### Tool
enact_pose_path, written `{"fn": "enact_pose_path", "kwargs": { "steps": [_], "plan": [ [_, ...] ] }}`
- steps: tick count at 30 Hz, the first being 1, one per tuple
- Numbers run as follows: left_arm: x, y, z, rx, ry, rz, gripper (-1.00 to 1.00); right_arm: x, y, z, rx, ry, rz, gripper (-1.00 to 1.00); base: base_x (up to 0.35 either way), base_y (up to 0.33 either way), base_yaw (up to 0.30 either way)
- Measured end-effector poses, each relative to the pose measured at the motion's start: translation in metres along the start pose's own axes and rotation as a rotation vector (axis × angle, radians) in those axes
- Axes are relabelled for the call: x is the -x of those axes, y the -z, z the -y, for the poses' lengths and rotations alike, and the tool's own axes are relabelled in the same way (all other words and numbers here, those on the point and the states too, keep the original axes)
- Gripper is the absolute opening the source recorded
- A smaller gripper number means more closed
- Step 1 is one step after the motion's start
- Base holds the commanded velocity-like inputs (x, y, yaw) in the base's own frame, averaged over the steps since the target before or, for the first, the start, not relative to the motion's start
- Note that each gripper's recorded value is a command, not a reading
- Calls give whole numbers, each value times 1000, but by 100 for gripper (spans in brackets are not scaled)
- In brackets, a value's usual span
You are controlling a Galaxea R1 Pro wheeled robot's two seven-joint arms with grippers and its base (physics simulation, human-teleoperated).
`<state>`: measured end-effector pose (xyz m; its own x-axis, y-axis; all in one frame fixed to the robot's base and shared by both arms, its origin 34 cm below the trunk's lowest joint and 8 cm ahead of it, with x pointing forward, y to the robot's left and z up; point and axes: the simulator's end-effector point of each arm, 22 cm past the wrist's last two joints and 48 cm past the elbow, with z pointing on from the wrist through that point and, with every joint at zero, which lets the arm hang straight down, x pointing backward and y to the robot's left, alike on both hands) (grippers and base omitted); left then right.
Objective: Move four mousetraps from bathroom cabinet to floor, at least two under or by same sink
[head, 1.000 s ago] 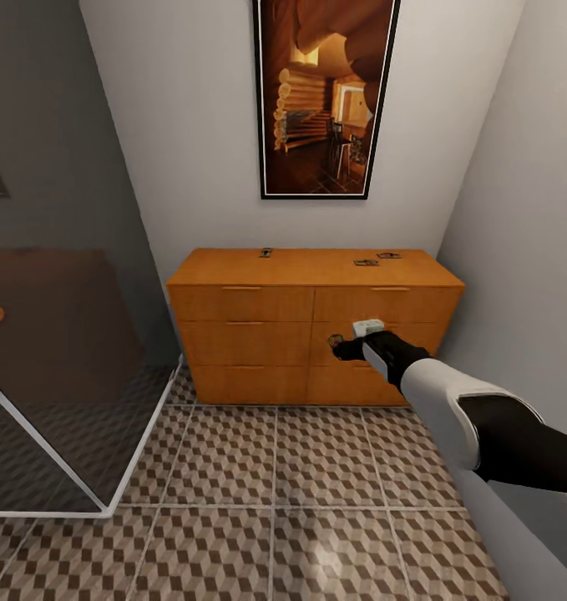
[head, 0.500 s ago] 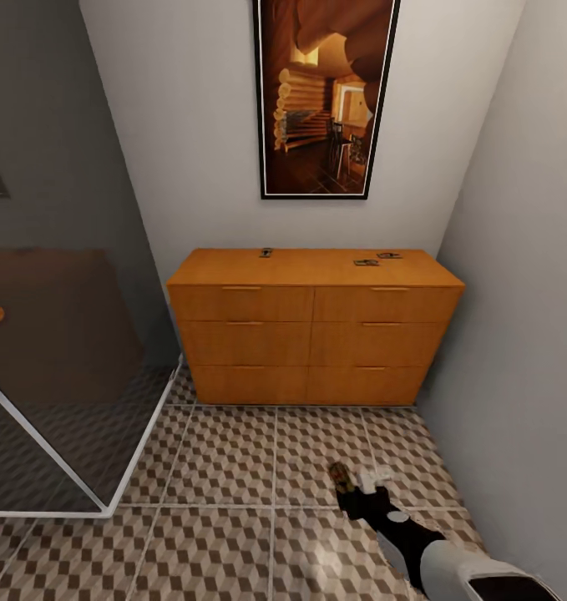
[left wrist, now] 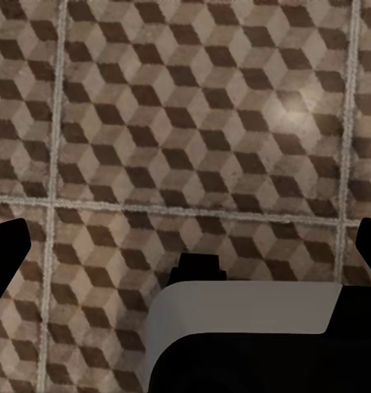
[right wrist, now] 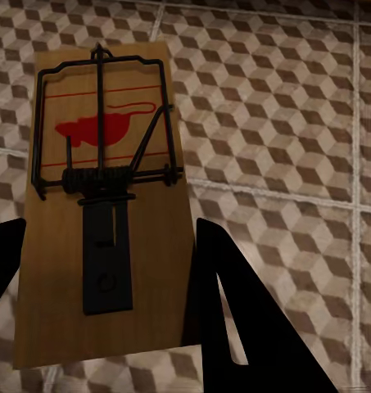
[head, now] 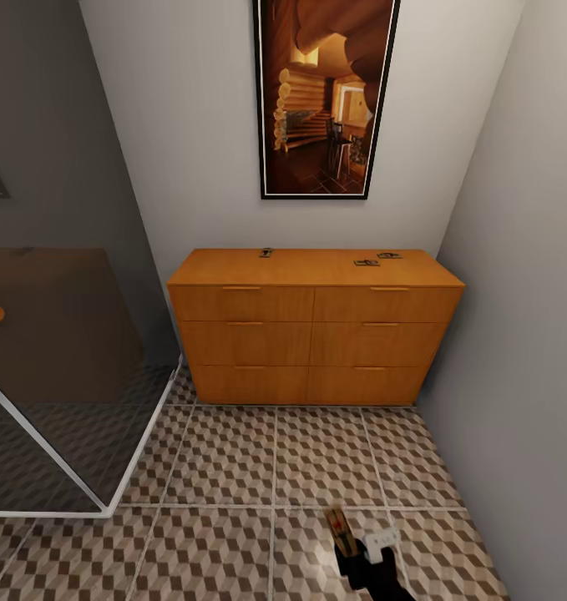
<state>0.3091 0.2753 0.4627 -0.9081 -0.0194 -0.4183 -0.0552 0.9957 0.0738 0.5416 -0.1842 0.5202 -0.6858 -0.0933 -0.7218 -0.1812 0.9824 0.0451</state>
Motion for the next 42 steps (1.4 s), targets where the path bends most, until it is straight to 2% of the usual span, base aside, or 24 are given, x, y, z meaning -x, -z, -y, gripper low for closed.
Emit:
{"fn": "enact_pose_path", "kwargs": {
  "steps": [42],
  "plan": [
    [-7, 1, -1, 0, -2, -14, 100, -3, 1, 3, -9, 0, -5, -100, 0, 0, 0]
  ]
}}
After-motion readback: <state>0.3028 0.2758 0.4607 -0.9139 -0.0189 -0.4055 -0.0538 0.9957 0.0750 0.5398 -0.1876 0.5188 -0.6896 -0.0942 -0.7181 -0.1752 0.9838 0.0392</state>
